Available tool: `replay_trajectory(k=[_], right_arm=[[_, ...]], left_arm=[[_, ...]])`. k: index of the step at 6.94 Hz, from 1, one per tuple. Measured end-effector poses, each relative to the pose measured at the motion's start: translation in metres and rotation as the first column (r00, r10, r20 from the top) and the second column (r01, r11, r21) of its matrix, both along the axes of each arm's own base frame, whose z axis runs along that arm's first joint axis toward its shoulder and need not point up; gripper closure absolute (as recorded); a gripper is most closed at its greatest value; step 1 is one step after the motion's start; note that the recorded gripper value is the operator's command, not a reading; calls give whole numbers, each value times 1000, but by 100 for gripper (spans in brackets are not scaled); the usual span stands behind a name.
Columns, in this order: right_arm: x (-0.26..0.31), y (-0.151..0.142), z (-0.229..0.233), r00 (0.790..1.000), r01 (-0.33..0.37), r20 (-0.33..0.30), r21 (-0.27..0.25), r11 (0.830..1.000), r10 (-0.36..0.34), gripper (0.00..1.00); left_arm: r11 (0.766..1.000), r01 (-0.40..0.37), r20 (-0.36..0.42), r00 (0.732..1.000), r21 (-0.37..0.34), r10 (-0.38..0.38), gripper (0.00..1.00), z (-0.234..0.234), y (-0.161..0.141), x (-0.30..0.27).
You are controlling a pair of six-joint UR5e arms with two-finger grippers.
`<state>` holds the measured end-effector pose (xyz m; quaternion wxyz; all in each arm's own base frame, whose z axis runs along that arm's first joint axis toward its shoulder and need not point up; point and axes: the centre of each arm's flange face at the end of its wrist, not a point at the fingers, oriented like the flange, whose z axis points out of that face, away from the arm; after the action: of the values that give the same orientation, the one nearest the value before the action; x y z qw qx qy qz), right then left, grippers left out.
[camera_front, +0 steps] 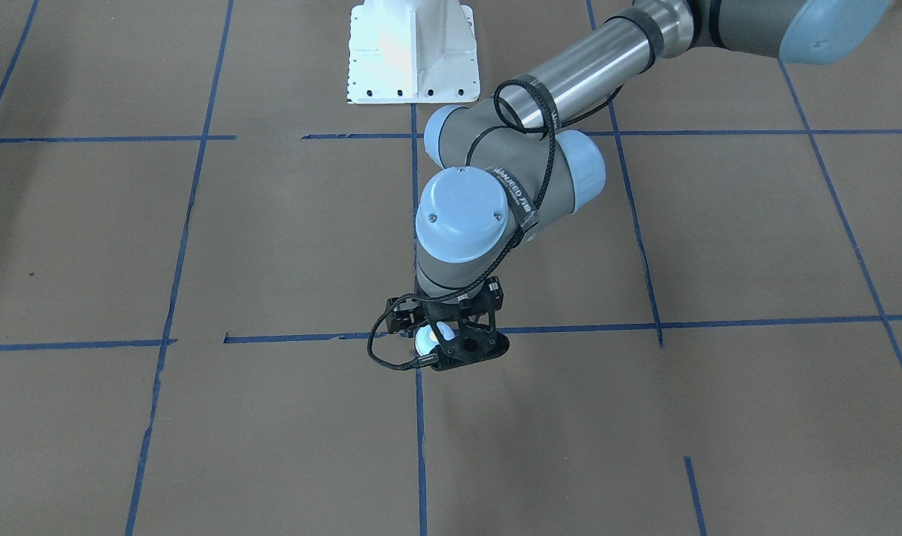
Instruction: Place and press bell with both arms
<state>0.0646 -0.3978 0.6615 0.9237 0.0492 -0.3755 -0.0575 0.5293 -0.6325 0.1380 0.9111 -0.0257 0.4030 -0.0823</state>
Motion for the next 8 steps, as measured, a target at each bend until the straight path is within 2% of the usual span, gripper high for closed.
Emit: replay_trajectory(k=[2,4,5,7,8], right_arm=[[-1,-2,-5,1000,1,16,27,1000,-1,0],[-4,-6,-10,999,6,32,53,999,-8,0],[-9,-9,-17,999,17,47,85,996,-21,0],[-34,-32,-52,994,41,92,156,987,-55,0],[-60,-54,-81,992,40,113,157,987,-58,0]], left_arm=[[989,-91,33,996,119,88,0,50,36,-90],[962,-162,89,985,220,145,0,141,63,-196],[947,-197,133,977,255,167,0,187,66,-253],[925,-269,200,955,269,219,0,286,84,-370],[914,-304,225,942,268,248,0,336,99,-426]])
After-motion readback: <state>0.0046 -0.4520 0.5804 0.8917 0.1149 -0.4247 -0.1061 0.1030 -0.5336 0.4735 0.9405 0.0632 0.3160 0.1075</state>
